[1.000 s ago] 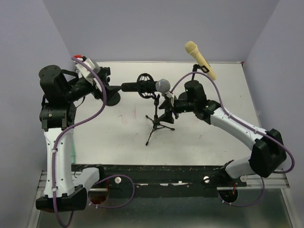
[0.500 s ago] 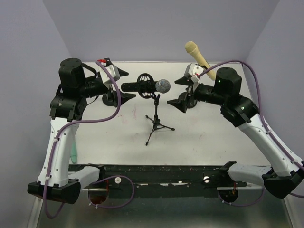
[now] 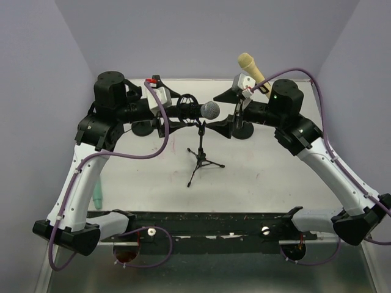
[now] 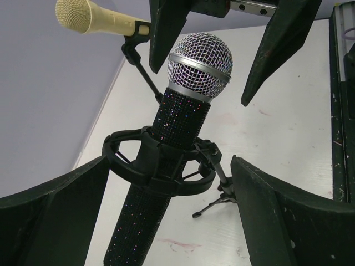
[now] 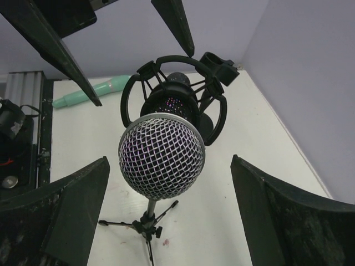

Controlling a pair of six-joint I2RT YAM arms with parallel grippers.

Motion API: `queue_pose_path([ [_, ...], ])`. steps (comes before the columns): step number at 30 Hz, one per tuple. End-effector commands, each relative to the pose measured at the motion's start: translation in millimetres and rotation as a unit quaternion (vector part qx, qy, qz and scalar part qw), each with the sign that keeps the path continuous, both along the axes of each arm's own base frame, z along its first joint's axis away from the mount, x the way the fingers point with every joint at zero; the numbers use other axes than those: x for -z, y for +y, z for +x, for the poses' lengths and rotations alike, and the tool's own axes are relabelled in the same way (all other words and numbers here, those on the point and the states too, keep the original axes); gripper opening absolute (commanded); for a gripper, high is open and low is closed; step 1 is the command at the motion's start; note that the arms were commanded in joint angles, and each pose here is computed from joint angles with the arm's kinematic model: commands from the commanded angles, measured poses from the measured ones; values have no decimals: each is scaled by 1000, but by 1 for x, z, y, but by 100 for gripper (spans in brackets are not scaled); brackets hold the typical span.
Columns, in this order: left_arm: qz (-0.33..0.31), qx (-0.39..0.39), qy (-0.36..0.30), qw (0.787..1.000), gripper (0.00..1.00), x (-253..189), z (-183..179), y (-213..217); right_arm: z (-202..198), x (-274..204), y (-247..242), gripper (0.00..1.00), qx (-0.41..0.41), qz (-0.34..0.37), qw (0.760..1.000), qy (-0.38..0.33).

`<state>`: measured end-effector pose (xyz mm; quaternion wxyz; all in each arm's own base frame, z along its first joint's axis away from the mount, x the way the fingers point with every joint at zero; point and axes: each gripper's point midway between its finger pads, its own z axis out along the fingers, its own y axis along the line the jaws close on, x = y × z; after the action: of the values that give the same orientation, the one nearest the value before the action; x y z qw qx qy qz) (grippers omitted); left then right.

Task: Remove the microphone from the stand

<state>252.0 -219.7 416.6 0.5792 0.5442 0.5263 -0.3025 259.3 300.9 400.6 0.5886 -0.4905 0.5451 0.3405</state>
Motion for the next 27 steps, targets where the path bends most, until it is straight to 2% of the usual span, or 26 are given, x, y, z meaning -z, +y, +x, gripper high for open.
queue_pose_path([
  [1,19,-8,-22,1000,96,2,2,-1,-9,-21,16,97,-51,42,998,3],
  [5,28,-22,-27,999,95,7,9,-2,-9,-21,22,99,-65,52,996,14],
  [9,32,-25,-27,999,94,9,13,-6,-6,-17,22,87,-58,50,997,15],
  [11,35,-30,-27,999,93,11,15,-6,-6,-21,20,78,-51,53,997,8],
  [13,36,-32,-28,998,93,12,17,-6,-5,-27,16,64,-39,54,998,-2],
  [20,47,-42,-21,998,88,21,25,-7,-8,-45,-7,25,11,39,999,-32],
  [23,54,-49,-20,997,87,26,29,-5,-11,-50,-19,21,34,33,998,-43],
  [27,51,-62,-15,997,86,25,35,-5,-17,-51,-29,21,47,23,998,-41],
])
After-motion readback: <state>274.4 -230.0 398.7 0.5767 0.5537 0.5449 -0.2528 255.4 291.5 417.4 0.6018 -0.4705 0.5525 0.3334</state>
